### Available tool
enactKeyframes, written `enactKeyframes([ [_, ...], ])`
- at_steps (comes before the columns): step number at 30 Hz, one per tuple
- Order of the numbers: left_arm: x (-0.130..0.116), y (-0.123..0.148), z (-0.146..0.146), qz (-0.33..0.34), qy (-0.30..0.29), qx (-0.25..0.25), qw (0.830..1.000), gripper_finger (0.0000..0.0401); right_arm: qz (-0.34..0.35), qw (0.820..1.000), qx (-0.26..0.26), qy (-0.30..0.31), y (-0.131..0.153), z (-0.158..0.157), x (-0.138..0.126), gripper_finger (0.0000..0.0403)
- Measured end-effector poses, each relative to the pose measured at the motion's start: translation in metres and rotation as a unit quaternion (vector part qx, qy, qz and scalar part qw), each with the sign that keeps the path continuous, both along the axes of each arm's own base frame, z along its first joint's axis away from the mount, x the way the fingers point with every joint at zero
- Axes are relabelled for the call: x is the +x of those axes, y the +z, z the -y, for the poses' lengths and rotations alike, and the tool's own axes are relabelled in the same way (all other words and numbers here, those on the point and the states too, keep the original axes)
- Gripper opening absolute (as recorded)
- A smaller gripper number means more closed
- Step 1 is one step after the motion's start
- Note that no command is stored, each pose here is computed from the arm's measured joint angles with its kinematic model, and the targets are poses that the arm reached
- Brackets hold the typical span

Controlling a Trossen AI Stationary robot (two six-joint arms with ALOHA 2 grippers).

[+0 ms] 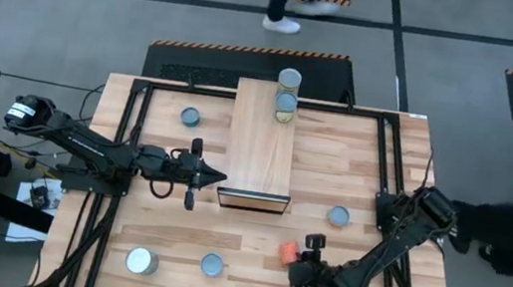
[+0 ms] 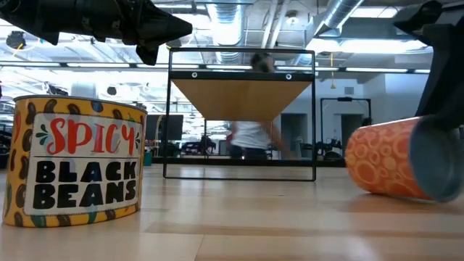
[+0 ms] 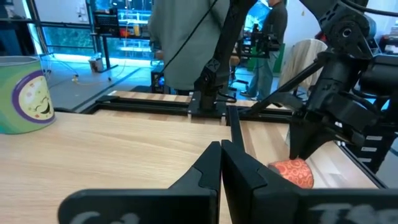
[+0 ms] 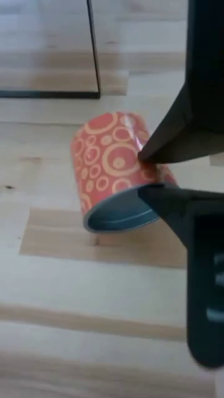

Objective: Pick and place cans onto a shelf
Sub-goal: Put the canned tomato sauce on the shelf

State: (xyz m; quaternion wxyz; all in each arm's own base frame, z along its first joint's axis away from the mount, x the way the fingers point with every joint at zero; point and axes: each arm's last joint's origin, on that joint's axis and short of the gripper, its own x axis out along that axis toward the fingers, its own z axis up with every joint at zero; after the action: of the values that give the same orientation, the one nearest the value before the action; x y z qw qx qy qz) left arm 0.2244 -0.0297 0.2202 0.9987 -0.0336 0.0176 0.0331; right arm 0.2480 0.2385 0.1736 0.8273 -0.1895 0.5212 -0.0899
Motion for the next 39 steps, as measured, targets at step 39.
enactKeyframes([
  [39, -0.007, 0.0, 0.031, 0.001, -0.015, 0.024, 1.0, 0.0, -0.224, 0.919, 0.291, -0.144, 0.044, 0.084, 0.071, 0.001],
])
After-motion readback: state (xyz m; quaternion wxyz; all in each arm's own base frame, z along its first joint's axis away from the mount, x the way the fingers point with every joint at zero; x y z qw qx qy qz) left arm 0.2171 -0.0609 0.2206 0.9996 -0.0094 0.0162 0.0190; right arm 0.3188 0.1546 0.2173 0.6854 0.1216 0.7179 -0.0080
